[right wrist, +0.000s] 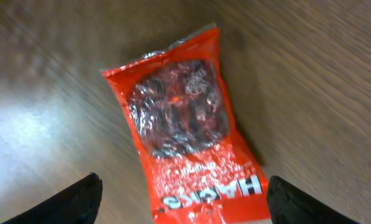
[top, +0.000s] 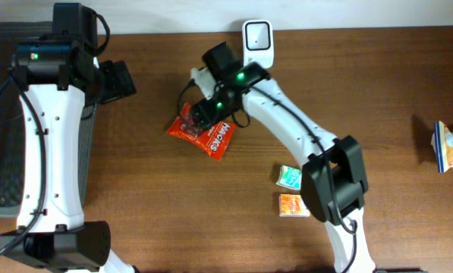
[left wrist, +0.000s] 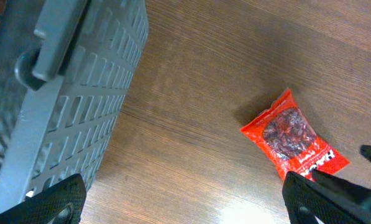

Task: Scan the item barcode
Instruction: 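Grasp the Hacks bag with the right gripper and lift it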

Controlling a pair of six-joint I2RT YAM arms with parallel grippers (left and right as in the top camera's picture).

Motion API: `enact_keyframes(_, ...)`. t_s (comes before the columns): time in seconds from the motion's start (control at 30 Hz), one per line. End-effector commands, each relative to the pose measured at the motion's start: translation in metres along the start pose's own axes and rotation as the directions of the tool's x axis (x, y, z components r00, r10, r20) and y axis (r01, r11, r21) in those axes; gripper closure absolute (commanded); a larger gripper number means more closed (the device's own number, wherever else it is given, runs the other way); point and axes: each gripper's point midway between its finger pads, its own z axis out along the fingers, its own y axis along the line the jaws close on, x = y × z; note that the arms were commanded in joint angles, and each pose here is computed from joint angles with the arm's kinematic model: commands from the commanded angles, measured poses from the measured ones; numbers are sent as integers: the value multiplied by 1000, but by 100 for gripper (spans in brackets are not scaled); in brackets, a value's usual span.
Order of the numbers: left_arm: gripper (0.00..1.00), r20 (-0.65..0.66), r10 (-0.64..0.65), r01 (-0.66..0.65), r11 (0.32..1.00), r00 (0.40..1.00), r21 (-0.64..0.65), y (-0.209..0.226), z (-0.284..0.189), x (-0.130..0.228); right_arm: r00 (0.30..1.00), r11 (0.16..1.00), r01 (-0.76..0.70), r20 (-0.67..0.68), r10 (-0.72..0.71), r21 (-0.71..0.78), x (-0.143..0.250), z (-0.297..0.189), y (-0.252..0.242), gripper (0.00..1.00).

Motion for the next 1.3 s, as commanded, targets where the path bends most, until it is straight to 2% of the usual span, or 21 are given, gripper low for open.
enact_keyframes(0.0, 1, 19, -33, 33, 999, 999, 0, 7, -6, -4, 995, 996, 74, -66, -71, 51, 14, 36, -2, 17)
enact_keyframes(0.03, 1, 17, -32, 32, 999, 999, 0, 7, -6, -4, 994, 995, 86, -78, -82, 46, 17, 44, 0, 20)
enact_keyframes(0.1, 1, 17, -32, 32, 999, 999, 0, 7, -6, -4, 988, 991, 126, -94, -122, 35, 21, 58, 5, 35)
enact_keyframes(0.3, 1, 17, -32, 32, 999, 999, -1, 7, -6, -4, 970, 974, 224, -97, -221, 22, 22, 72, 24, 35)
enact_keyframes(0.6, 1, 16, -32, 32, 999, 999, -1, 7, -6, -3, 964, 972, 225, -160, -213, 60, 38, 97, 12, 34)
enact_keyframes(0.67, 1, 16, -32, 32, 999, 999, -1, 7, -6, -3, 961, 967, 232, -177, -211, 105, 40, 98, 3, 37)
enact_keyframes(0.73, 1, 16, -32, 32, 999, 999, -1, 7, -6, -3, 961, 965, 233, -181, -210, 118, 40, 97, 1, 49)
enact_keyframes(0.8, 1, 16, -32, 32, 999, 999, -1, 7, -6, -3, 962, 969, 217, -192, -192, 119, 43, 97, 1, 77)
enact_keyframes(0.83, 1, 16, -32, 32, 999, 999, -1, 7, -6, -3, 964, 971, 208, -194, -182, 119, 44, 96, 1, 84)
enact_keyframes(0.87, 1, 16, -32, 32, 999, 999, -1, 7, -6, -3, 967, 974, 190, -195, -164, 123, 45, 96, 1, 96)
enact_keyframes(0.97, 1, 16, -32, 32, 999, 999, -1, 7, -6, -3, 975, 977, 154, -182, -127, 145, 42, 92, -1, 96)
enact_keyframes(1.07, 1, 16, -32, 32, 999, 999, -1, 7, -6, -3, 989, 967, 104, -127, -76, 233, 24, 70, -10, 96)
enact_keyframes(1.13, 1, 16, -32, 32, 999, 999, -1, 7, -6, -3, 996, 931, 74, -64, -55, 358, -1, 40, -25, 96)
enact_keyframes(1.2, 1, 16, -32, 32, 999, 999, 0, 7, -6, -3, 998, 873, 64, -24, -60, 484, -19, 12, -42, 96)
enact_keyframes(1.23, 1, 16, -32, 32, 999, 999, -1, 7, -6, -3, 998, 822, 48, 3, -60, 567, -29, -4, -54, 96)
enact_keyframes(1.27, 1, 15, -32, 32, 999, 999, -1, 7, -6, -3, 998, 737, -18, 59, -30, 675, -38, -23, -72, 96)
